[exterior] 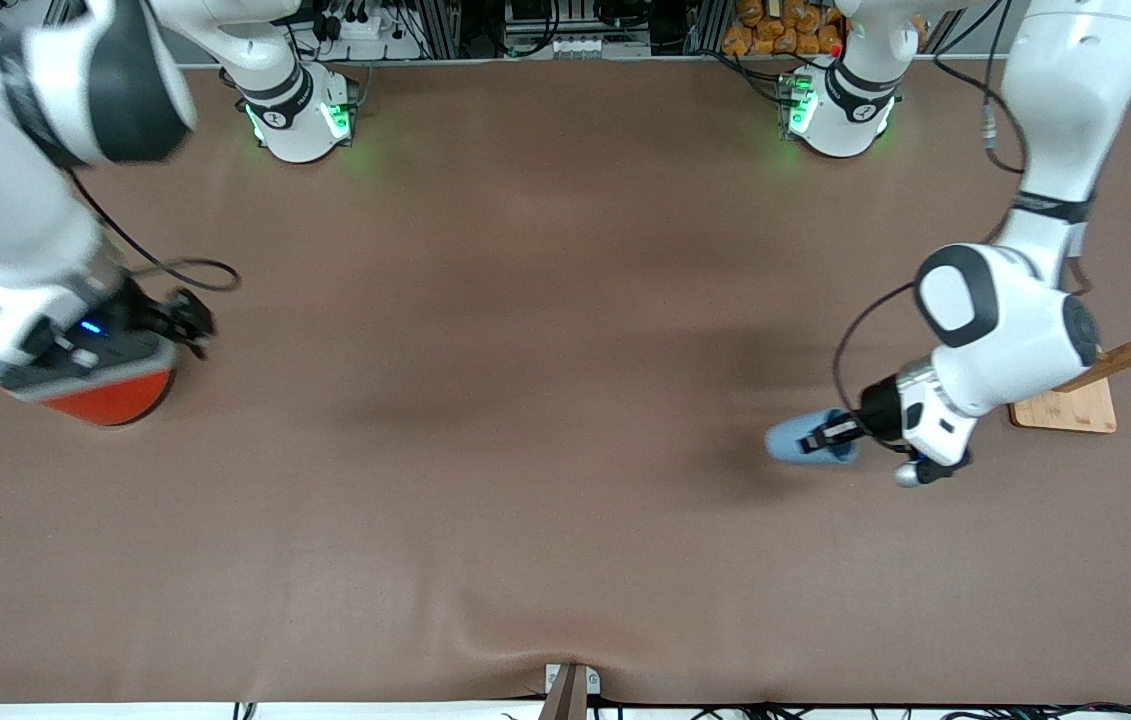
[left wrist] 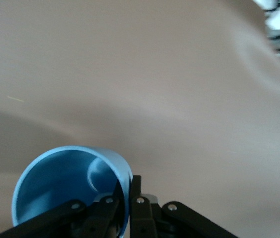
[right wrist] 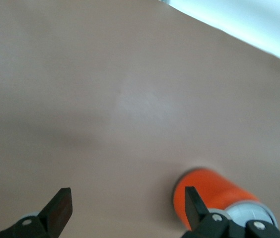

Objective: Flip cup

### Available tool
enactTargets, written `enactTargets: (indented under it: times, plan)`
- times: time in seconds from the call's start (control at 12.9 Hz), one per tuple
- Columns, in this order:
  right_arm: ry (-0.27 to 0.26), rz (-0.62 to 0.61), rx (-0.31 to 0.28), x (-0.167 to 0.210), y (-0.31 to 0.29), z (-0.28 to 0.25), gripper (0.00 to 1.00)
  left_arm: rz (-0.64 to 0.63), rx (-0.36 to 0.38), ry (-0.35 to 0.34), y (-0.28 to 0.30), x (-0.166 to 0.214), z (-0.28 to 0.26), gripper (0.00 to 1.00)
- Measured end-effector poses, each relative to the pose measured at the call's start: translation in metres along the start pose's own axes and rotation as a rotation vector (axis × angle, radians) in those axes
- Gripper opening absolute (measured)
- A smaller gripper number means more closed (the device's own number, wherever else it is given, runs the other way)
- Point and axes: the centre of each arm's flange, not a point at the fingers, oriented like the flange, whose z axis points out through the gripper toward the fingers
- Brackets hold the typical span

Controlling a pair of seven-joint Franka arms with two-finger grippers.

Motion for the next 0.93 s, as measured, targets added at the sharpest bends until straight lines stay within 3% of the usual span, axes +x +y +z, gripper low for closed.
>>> enactTargets:
  times: [0.23, 0.39, 0.62, 0.85, 0.93]
  plan:
    - [-0.06, 0.103, 0.066, -0.036, 0.041, -0.019, 1.0, 0.098, 0.237, 0.046, -0.01, -0.003, -0.006, 0.06]
    - [-0.084, 0.145, 0.103, -0.048, 0.058, -0.022, 1.0, 0.133, 0.345, 0.055, -0.028, -0.009, 0.004, 0.06]
    - [-0.109, 0.212, 0.17, -0.064, 0.076, -0.026, 1.0, 0.136, 0.368, 0.061, -0.065, -0.019, 0.023, 0.06]
    - [-0.141, 0.274, 0.176, -0.069, 0.073, -0.036, 1.0, 0.172, 0.398, 0.053, -0.081, -0.028, 0.04, 0.06]
    - [-0.142, 0.28, 0.175, -0.069, 0.071, -0.043, 1.0, 0.179, 0.407, 0.054, -0.082, -0.028, 0.04, 0.13]
